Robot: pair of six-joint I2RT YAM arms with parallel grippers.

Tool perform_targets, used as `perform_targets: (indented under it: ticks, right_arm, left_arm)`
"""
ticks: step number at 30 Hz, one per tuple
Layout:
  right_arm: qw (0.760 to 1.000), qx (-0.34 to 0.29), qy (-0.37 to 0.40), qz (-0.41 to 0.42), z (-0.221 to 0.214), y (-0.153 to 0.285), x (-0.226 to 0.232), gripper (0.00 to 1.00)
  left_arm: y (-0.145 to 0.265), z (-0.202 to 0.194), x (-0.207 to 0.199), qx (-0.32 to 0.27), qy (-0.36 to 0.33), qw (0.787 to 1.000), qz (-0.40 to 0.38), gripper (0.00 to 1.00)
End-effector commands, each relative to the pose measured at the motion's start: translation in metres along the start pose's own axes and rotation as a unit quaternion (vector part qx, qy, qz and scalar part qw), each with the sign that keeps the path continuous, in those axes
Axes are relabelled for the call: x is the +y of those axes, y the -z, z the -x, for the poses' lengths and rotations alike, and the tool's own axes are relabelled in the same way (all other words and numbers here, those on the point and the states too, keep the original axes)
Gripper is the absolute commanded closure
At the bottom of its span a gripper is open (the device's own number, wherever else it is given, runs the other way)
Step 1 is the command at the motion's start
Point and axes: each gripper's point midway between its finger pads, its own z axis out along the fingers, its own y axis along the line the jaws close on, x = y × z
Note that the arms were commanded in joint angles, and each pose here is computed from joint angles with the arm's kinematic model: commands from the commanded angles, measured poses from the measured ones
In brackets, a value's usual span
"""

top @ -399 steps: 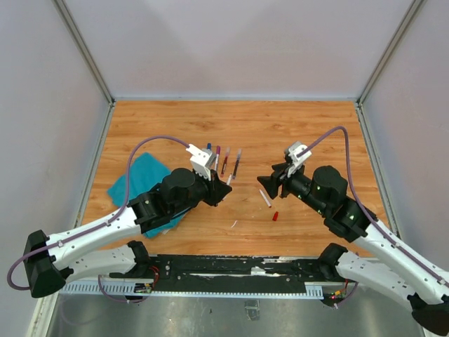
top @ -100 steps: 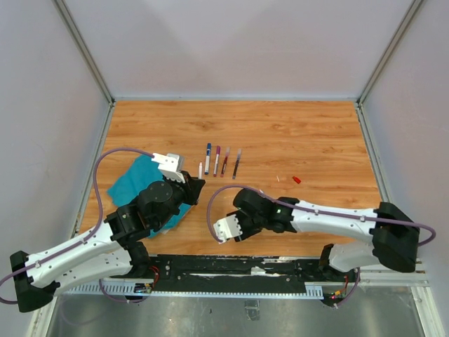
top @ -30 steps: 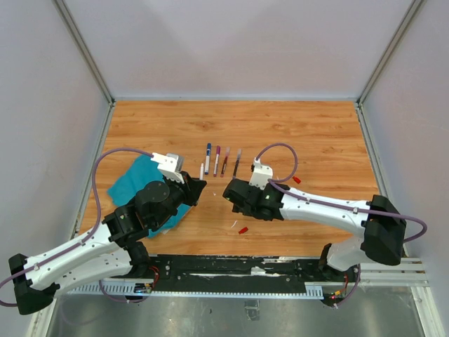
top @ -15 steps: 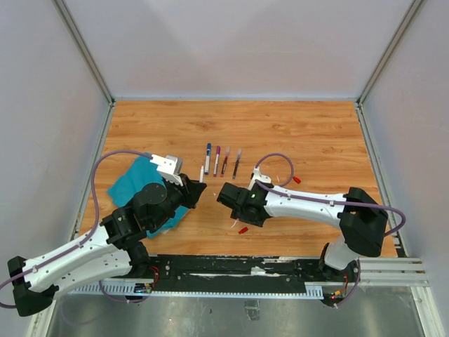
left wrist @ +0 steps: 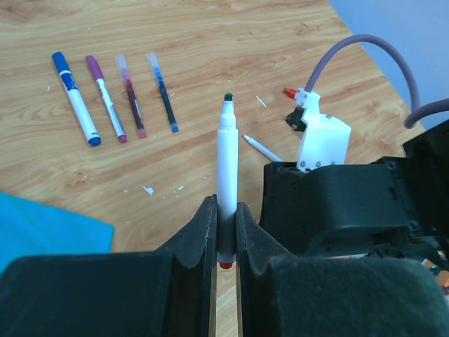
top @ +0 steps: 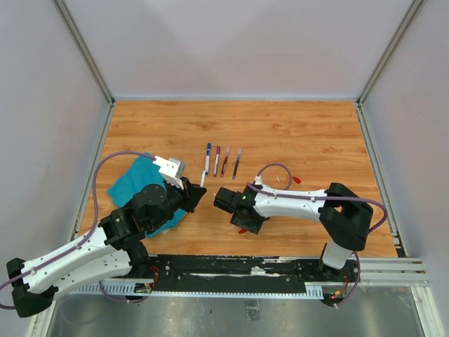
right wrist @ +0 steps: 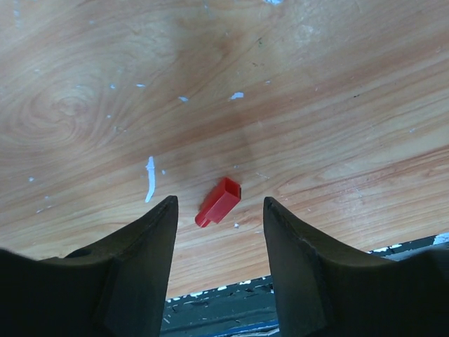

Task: Insert the pens into the pen caps
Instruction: Insert the pen cap onto the pen.

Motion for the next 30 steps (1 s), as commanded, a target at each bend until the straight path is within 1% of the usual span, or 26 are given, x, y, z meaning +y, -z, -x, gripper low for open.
perform_targets:
  ticks: [1,5,23,26,28,30]
  right_arm:
    - [0.999,0.013,-0.016,-0.036,-0.008,-0.005,-0.009,0.49]
    - [0.999,0.014,-0.017,-0.043,-0.010,-0.008,-0.011,0.52]
    - [0.999,0.024,-0.008,-0.043,-0.017,-0.021,-0.013,0.81]
    - [0.999,0.013,-0.005,-0.036,-0.012,-0.018,-0.014,0.91]
    - [1.000,-0.006,-0.001,-0.025,-0.003,-0.013,-0.014,0.97]
    - [0.999,-0.032,0.005,-0.005,0.010,-0.005,-0.013,0.99]
  left_arm:
    - [0.002,-0.003,-0.004,0.005,-0.007,1.000,-0.018,0.99]
    - [0.002,-0.004,-0.004,0.007,-0.009,1.000,-0.020,1.00]
    - [-0.001,-0.005,-0.004,0.008,-0.010,1.000,-0.016,1.00]
    - [-0.002,-0.005,-0.004,0.007,-0.007,1.000,-0.016,0.99]
    - [-0.004,-0.005,-0.005,0.010,-0.006,1.000,-0.016,0.99]
    - [-0.006,-0.007,-0.007,0.015,-0.010,1.000,-0.017,1.00]
